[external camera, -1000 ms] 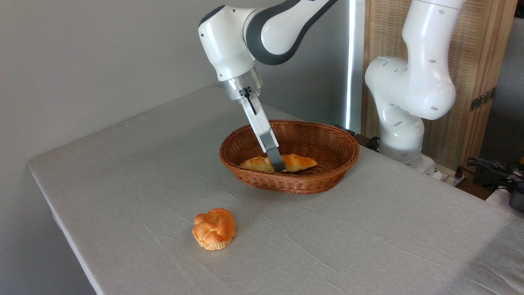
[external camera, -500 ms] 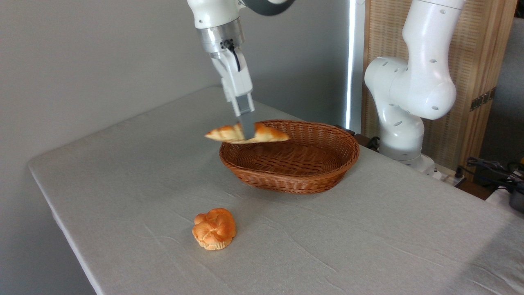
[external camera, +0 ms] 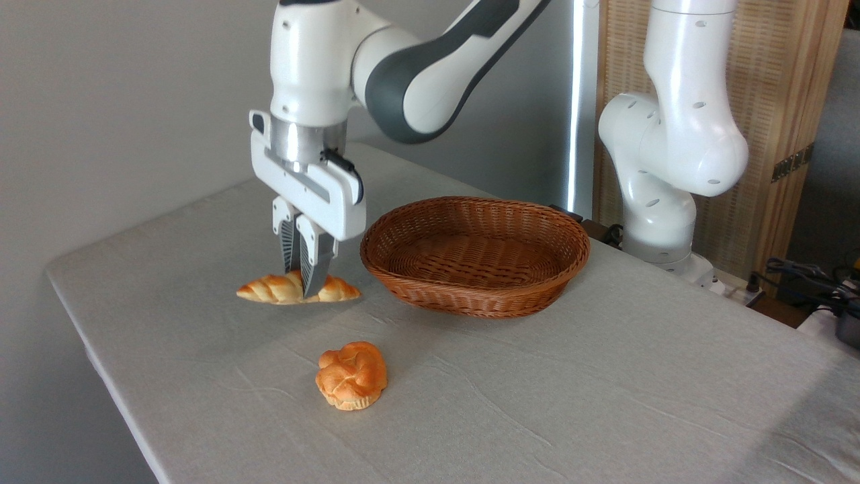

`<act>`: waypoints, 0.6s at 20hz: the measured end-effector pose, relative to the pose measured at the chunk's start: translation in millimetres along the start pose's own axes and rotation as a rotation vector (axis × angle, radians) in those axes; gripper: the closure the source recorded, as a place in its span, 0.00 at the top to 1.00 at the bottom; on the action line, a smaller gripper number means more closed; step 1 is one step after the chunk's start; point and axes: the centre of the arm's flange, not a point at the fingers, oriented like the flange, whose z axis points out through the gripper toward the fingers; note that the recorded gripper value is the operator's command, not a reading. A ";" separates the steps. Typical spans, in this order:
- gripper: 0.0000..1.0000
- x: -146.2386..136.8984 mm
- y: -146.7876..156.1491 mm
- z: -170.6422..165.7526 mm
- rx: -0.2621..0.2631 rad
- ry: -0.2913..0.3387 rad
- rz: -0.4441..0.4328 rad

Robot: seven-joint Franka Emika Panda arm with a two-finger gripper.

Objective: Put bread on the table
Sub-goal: 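Lower the bread onto the table, open the gripper and raise it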

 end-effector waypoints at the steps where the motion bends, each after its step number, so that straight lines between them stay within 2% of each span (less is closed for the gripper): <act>1: 1.00 0.4 1.0 8.3 -0.007 -0.013 0.002; 5: 1.00 0.7 3.4 26.3 -0.023 -0.040 0.040; 8: 1.00 2.0 5.6 26.8 -0.025 -0.040 0.116; 12: 1.00 2.9 5.2 25.6 -0.025 -0.037 0.146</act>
